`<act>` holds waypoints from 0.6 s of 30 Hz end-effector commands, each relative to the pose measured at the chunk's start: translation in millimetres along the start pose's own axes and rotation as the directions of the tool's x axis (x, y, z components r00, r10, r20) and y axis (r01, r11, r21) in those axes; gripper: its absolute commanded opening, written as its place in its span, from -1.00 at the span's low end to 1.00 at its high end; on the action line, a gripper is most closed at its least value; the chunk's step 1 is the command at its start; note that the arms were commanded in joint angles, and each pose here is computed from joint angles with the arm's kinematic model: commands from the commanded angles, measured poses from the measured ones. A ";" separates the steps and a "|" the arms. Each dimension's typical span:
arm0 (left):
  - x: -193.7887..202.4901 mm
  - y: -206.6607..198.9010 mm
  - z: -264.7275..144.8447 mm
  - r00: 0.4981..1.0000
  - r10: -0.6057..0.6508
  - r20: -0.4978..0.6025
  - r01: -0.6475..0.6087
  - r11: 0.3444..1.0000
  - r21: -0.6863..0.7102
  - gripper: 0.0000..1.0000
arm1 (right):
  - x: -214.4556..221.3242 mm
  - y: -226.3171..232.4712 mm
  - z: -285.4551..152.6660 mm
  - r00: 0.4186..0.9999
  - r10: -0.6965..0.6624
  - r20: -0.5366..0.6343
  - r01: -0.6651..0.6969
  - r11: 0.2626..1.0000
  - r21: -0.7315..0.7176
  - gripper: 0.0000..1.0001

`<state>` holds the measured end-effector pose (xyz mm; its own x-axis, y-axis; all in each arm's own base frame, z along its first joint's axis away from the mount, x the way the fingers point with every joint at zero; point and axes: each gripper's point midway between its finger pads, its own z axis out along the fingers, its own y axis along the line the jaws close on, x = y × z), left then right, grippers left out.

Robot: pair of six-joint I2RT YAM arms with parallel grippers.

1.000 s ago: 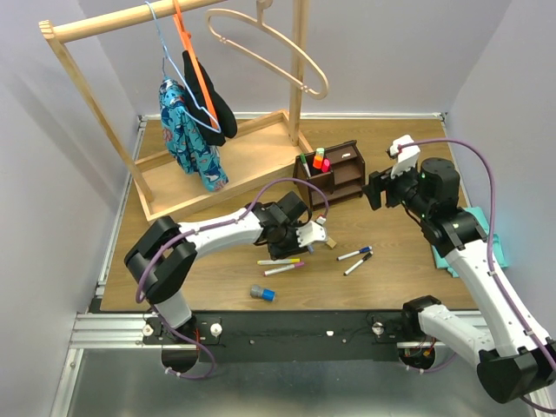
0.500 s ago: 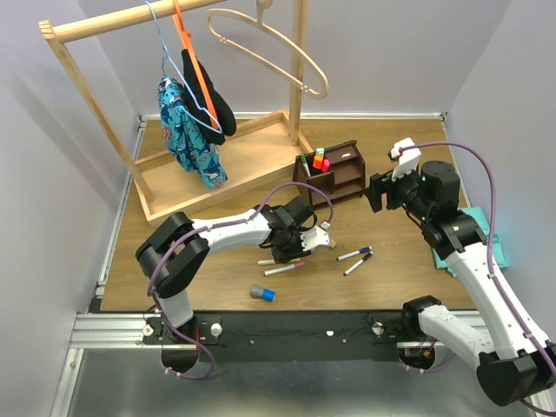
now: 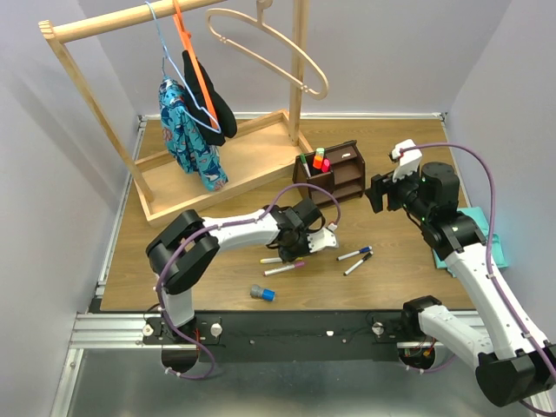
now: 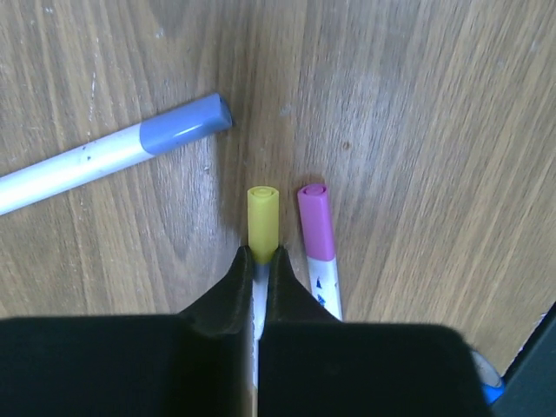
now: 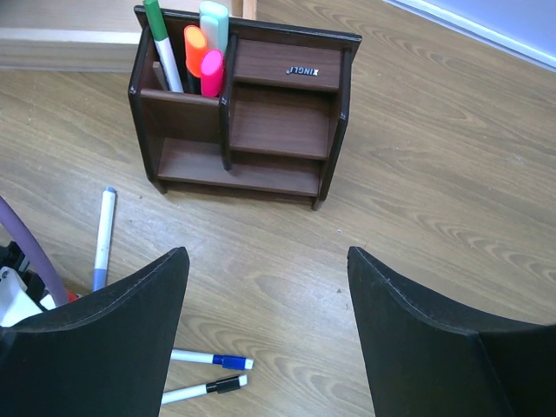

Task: Sort the stationery into containers
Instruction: Pick up the pen from the center of the board.

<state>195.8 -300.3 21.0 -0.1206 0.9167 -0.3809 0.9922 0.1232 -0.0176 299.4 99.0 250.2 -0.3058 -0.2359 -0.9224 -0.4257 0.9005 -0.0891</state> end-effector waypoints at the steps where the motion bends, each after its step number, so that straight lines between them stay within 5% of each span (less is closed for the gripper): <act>1: -10.4 -8.0 -6.2 1.000 -0.009 0.017 0.008 0.998 0.054 -1.00 | -5.9 -5.1 -1.3 1.000 0.014 0.017 -0.014 1.000 0.019 0.61; 7: -94.9 12.7 -117.7 0.917 0.126 0.377 -0.119 0.992 -0.041 -1.00 | -13.6 -10.2 6.5 1.000 0.011 0.016 -0.011 0.999 0.033 0.60; 10: -127.6 9.6 -165.7 0.807 0.217 0.550 -0.227 0.973 -0.050 -1.00 | -17.9 -13.3 11.8 1.000 0.017 0.020 -0.018 0.999 0.041 0.60; 12: -153.7 16.1 -196.8 0.686 0.264 0.678 -0.252 0.960 -0.119 -1.00 | -20.0 -15.9 14.5 1.000 0.024 0.020 -0.025 0.999 0.047 0.59; 14: -154.5 32.2 -205.1 0.639 0.211 0.740 -0.164 0.977 -0.137 -1.00 | -25.1 -20.8 18.3 0.999 0.033 0.024 -0.034 0.998 0.059 0.59; 15: -172.8 46.0 -223.9 0.541 0.273 0.795 -0.151 0.962 -0.228 -1.00 | -26.8 -23.0 19.3 0.999 0.039 0.026 -0.041 0.997 0.063 0.59; 17: -168.9 65.7 -216.5 0.496 0.260 0.828 -0.075 0.963 -0.258 -1.00 | -27.9 -30.9 25.2 0.998 0.056 0.024 -0.058 0.995 0.079 0.59; 18: -182.8 81.9 -235.3 0.407 0.287 0.867 -0.001 0.949 -0.314 -1.00 | -30.6 -33.7 27.0 0.996 0.080 0.034 -0.082 0.993 0.083 0.59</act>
<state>251.2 -349.6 280.8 0.1901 0.3505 -0.9171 0.9663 0.0981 0.2378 324.4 95.5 246.4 -0.3504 -0.2240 -0.9094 -0.3947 0.9158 -0.0735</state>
